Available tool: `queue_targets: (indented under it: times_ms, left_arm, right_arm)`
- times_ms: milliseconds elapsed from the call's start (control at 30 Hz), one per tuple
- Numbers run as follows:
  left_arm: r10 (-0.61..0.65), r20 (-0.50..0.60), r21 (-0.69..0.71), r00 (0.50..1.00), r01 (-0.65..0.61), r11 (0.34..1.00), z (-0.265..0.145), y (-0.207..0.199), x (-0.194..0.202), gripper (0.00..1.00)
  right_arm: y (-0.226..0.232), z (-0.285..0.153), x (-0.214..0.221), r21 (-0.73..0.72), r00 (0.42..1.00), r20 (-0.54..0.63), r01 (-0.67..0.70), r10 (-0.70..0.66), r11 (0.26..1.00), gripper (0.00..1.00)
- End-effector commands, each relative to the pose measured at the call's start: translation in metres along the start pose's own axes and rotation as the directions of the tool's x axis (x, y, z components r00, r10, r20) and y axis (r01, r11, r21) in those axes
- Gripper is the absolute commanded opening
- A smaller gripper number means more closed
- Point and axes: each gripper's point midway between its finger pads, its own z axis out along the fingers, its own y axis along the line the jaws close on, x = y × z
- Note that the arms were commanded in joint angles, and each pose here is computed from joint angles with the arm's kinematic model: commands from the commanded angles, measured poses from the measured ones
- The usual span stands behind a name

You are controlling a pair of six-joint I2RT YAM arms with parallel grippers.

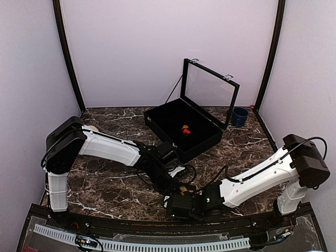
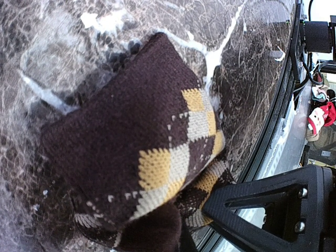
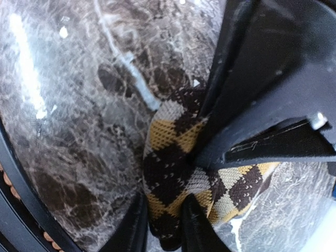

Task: Roll the socks
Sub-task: Roll the sock at the center of the board.

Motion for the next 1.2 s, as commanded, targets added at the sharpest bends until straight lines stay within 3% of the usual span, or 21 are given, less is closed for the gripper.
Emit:
queue_targets:
  times_ms: [0, 300, 400, 600, 833, 1167]
  left_arm:
    - [-0.092, -0.136, -0.104, 0.986, 0.078, 0.991, 0.019, 0.033, 0.039, 0.0]
    - [-0.107, -0.129, -0.11, 0.986, 0.093, 0.99, 0.019, 0.034, 0.038, 0.0]
    - [-0.114, -0.125, -0.111, 0.986, 0.101, 0.989, 0.019, 0.033, 0.037, 0.0]
    - [-0.133, -0.103, -0.136, 0.986, 0.119, 0.984, 0.015, 0.036, 0.036, 0.12]
    - [-0.178, -0.047, -0.179, 0.983, 0.167, 0.97, 0.003, 0.047, 0.034, 0.34]
    - [-0.27, 0.056, -0.146, 0.961, 0.275, 0.95, -0.019, 0.061, 0.031, 0.38]
  right_arm:
    - [0.011, 0.017, 0.015, -0.064, 0.998, -0.066, 0.0, -0.004, 0.998, 0.18]
    - [0.017, 0.018, 0.02, -0.118, 0.996, -0.083, -0.026, 0.016, 0.993, 0.0]
    - [0.019, 0.02, 0.021, -0.143, 0.995, -0.091, -0.038, 0.025, 0.989, 0.0]
    - [0.023, 0.022, 0.026, -0.19, 0.992, -0.116, -0.064, 0.043, 0.98, 0.0]
    - [0.026, 0.022, 0.029, -0.236, 0.987, -0.138, -0.112, 0.081, 0.965, 0.0]
    - [0.024, 0.02, 0.026, -0.271, 0.981, -0.136, -0.171, 0.138, 0.947, 0.0]
